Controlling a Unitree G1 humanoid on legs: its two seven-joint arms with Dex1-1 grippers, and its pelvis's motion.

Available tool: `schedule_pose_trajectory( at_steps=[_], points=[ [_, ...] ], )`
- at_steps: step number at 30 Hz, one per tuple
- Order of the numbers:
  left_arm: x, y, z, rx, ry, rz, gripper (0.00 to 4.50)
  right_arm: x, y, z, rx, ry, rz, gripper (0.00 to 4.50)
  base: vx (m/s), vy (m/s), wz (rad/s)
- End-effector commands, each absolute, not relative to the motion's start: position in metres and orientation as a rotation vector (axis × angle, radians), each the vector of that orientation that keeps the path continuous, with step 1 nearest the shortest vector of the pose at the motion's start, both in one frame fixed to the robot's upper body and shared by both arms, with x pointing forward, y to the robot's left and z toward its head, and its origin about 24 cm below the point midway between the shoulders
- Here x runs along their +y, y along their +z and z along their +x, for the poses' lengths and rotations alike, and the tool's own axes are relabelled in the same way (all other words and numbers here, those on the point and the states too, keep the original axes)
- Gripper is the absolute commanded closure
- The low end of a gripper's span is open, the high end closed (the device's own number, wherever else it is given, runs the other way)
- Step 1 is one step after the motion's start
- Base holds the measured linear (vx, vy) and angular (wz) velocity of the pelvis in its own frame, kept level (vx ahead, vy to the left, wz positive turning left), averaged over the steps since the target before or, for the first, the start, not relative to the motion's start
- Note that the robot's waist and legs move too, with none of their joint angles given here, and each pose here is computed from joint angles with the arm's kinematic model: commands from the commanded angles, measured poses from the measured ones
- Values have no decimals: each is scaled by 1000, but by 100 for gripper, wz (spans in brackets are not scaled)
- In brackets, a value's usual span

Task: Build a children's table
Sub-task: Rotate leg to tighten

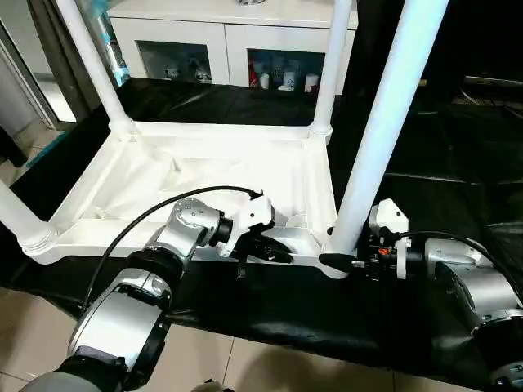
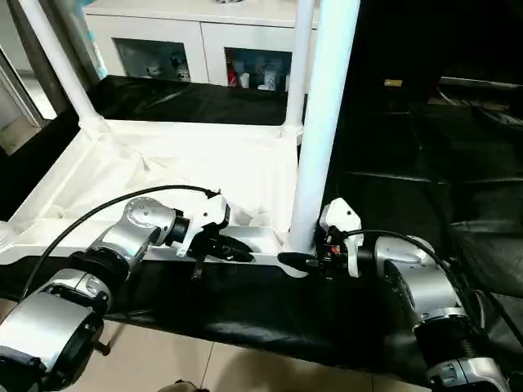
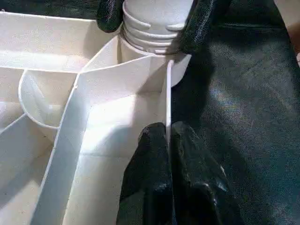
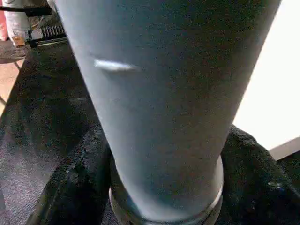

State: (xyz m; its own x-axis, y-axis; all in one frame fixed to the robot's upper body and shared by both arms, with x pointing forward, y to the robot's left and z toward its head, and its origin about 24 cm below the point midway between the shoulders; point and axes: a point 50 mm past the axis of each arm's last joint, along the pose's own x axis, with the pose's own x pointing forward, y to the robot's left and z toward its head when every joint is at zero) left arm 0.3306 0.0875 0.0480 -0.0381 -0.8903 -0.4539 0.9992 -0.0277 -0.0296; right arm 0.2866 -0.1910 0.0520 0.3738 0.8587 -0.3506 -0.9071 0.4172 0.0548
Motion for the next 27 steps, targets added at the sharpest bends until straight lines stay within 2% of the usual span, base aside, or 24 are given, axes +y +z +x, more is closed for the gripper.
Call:
schedule_pose_trajectory(
  at_steps=[1,4,5,7,10,13,17,18,19,20,22,23,25,27],
  points=[
    [83,53,331,345,-1593,332,450,-188,52,284,356,1159,-142,178,0,0,0],
    [81,52,334,343,-1533,349,450,-186,44,287,357,1066,-121,178,0,0,0],
    [75,50,340,346,-1408,368,450,-185,33,296,350,894,-124,178,0,0,0],
    [74,49,343,348,-1366,371,450,-184,30,298,350,835,-124,179,0,0,0],
    [51,51,351,304,-1186,358,450,-175,11,312,363,514,-62,180,0,0,0],
    [38,52,353,302,-1115,338,450,-165,4,318,387,373,-8,180,0,0,0],
    [25,54,353,290,-1087,357,450,-148,2,323,395,321,32,180,0,0,0],
    [20,55,351,279,-1118,358,450,-138,5,325,372,356,7,180,0,0,0],
    [20,55,351,278,-1120,360,450,-137,5,326,368,357,6,180,0,0,0],
    [18,55,350,271,-1132,365,450,-132,8,328,345,362,4,145,0,0,0],
    [18,55,349,266,-1148,368,450,-131,11,329,318,379,-3,145,0,0,0],
    [20,55,349,262,-1163,370,450,-131,14,330,296,399,-15,108,0,0,0],
    [22,55,348,262,-1178,374,450,-134,18,330,281,414,-18,105,0,0,0],
    [29,54,347,264,-1235,375,450,-140,29,329,239,523,23,90,0,0,0]
  ],
)
